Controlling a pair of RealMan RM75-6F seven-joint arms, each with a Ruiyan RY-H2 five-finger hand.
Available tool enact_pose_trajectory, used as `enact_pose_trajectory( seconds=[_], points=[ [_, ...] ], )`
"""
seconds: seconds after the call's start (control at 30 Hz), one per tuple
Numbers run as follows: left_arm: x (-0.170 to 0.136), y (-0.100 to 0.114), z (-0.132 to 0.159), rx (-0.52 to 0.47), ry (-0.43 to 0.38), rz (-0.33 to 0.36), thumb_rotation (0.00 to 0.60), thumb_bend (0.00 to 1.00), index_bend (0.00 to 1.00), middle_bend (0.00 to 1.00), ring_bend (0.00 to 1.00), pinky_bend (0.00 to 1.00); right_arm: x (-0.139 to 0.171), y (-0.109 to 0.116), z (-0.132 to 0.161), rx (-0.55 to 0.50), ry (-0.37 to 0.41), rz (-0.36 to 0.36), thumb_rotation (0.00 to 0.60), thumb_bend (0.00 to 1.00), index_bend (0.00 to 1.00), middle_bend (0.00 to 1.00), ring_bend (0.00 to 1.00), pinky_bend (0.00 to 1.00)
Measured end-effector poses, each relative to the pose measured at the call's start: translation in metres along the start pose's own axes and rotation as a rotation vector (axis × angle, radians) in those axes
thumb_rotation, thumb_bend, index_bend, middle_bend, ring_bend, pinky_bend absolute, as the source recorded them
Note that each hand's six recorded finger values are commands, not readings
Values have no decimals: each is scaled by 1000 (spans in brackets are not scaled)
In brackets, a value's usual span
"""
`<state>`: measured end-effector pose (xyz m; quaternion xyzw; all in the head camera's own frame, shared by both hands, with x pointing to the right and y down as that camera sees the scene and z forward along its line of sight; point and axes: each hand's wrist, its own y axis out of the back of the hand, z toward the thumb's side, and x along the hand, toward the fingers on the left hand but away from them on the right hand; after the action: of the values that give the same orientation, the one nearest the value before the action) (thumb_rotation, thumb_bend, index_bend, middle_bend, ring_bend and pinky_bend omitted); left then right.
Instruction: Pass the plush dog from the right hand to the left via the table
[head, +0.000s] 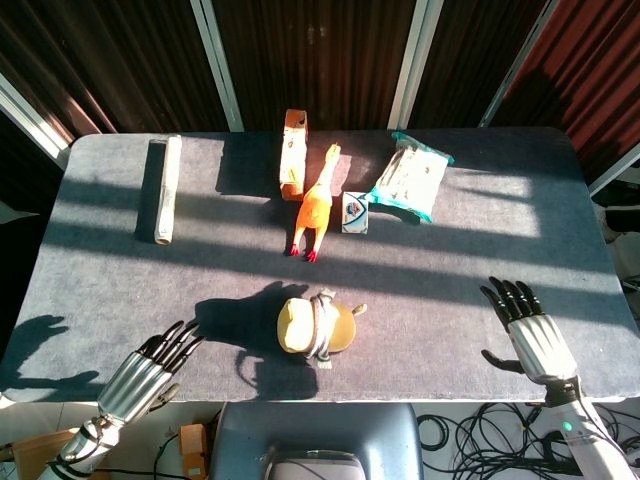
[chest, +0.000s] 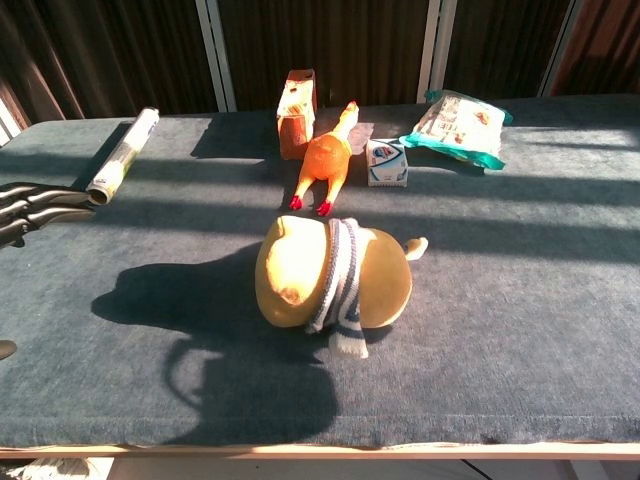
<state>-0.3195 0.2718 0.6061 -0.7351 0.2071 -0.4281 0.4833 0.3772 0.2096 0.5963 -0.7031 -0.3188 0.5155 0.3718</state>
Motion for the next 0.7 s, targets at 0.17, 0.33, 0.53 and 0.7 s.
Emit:
enact_pose_trajectory(
  seconds=[0.17,0.33,0.53,0.7],
  points=[
    [22,-5,13,24,-52,-35,600,230,0,0,0,306,10,5,0,-23,25,1,600,90,0,0,0,28],
    [44,-9,25,48,-77,-62,600,227,0,0,0,306,18,8,0,-27,43,-8,600,89,0,0,0,28],
    [79,-19,46,42,-69,-108,600,227,0,0,0,308,32,10,2,-24,88,-17,600,89,0,0,0,28],
    [105,-23,76,21,-80,-97,600,228,0,0,0,310,33,11,0,-37,87,-11,600,89,0,0,0,28]
  ],
)
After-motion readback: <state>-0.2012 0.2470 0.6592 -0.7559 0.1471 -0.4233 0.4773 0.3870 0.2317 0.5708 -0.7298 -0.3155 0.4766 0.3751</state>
